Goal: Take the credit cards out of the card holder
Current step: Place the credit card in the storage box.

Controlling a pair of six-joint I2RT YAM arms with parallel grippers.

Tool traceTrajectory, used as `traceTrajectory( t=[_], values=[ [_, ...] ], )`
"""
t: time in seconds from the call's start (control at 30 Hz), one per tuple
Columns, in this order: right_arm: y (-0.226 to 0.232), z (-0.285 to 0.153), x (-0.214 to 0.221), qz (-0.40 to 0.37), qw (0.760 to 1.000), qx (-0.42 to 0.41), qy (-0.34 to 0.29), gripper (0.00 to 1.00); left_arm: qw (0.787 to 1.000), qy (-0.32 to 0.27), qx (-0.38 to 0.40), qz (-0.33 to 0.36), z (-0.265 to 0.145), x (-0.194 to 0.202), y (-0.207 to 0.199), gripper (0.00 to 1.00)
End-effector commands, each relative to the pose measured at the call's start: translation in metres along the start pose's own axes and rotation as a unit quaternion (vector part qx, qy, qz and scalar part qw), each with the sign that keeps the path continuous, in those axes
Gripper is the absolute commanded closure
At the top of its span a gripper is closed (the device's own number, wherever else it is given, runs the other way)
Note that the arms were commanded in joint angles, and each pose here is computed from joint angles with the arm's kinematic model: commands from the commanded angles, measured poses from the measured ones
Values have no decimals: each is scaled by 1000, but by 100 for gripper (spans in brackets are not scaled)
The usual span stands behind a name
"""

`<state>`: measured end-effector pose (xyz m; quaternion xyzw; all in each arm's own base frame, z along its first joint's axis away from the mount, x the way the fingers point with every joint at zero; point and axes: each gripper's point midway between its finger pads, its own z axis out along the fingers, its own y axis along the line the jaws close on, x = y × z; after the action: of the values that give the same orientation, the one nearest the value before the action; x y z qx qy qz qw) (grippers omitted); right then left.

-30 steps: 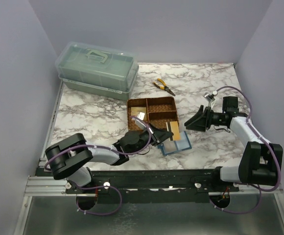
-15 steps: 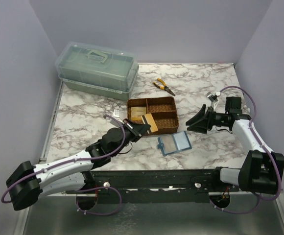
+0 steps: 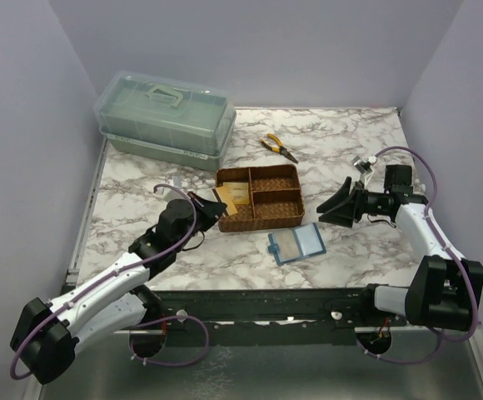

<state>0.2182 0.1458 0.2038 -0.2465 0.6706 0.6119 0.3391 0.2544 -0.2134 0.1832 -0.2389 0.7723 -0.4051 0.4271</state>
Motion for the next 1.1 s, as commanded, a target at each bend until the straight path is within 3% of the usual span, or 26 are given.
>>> traceTrajectory(
  t=[0.0, 0.27, 0.63, 0.8, 0.97, 1.07],
  values=[
    [2, -2, -6, -15, 1000, -1, -6, 26, 999, 31, -2, 20, 6, -2, 1, 100],
    [2, -3, -6, -13, 1000, -2, -8, 26, 997, 71, -10, 12, 30, -4, 19, 100],
    [0, -4, -6, -7, 1000, -5, -11, 26, 995, 48, -63, -60, 66, -13, 36, 100],
    [-1, -4, -6, -4, 1000, -5, -12, 26, 989, -9, -83, -119, 77, -27, 40, 100],
    [-1, -4, -6, -4, 1000, -5, -13, 26, 980, -101, -99, -140, 77, -45, 37, 100],
    [-1, -5, -7, -4, 1000, -5, -13, 26, 974, -125, -110, -155, 81, -47, 40, 100]
  ],
)
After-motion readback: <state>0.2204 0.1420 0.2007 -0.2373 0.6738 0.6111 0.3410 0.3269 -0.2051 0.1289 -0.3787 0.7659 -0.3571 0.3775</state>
